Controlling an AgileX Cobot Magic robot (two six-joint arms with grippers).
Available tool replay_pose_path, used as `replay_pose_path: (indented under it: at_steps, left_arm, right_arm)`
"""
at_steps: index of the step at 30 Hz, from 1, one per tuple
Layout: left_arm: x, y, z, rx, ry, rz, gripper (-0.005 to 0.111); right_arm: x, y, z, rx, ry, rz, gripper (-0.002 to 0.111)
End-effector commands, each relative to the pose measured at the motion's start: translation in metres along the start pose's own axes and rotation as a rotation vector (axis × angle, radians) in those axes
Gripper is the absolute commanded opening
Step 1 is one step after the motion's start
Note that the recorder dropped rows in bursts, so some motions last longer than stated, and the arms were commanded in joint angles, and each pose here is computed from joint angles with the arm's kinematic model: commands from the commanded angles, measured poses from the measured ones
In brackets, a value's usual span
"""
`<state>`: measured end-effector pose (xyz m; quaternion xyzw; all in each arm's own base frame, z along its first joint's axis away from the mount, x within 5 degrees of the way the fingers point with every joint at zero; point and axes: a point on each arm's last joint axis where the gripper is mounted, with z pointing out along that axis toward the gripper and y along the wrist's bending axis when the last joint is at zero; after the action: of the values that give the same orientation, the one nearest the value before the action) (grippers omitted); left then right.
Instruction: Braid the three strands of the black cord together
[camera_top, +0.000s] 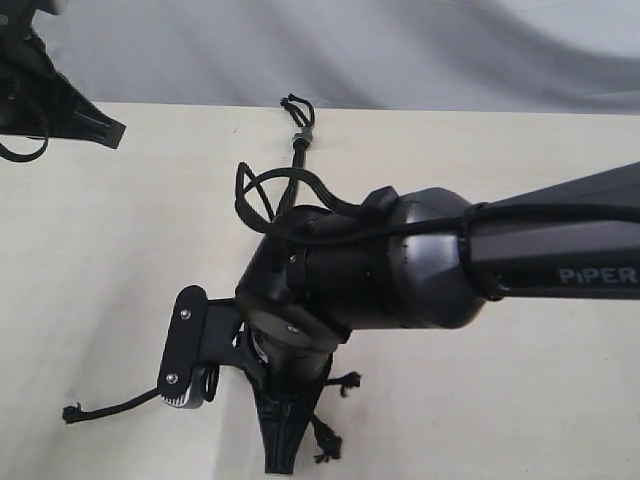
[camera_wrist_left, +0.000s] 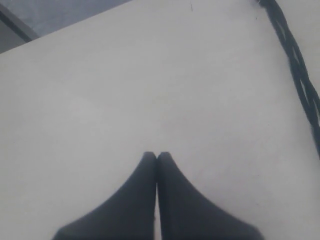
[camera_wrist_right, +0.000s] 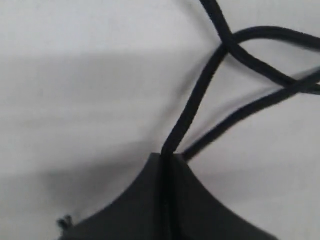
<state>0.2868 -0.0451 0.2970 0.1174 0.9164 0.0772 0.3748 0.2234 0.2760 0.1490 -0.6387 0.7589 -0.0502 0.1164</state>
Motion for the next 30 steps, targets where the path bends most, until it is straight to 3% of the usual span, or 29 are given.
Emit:
replay_pose_path:
  at_steps: [1, 10, 17, 25, 30]
  left_arm:
    - [0.000, 0.000, -0.002, 0.006, -0.007, -0.011, 0.000]
    - [0.000, 0.000, -0.002, 0.006, -0.007, -0.011, 0.000]
    - [0.000, 0.000, -0.002, 0.007, -0.009, -0.011, 0.000]
    - [0.000, 0.000, -0.002, 0.007, -0.009, -0.011, 0.000]
    - [0.000, 0.000, -0.002, 0.007, -0.009, -0.011, 0.000]
  right_arm:
    - [0.000, -0.017, 0.002, 0.135, 0.001, -0.131, 0.000]
    - [0.008, -0.025, 0.035, 0.107, 0.042, -0.072, 0.000]
    - [0.000, -0.005, 0.036, 0.019, 0.028, -0.019, 0.000]
    - [-0.018, 0.044, 0.026, -0.081, 0.036, -0.193, 0.000]
    - [-0.015, 0.028, 0.011, -0.038, -0.003, -0.175, 0.000]
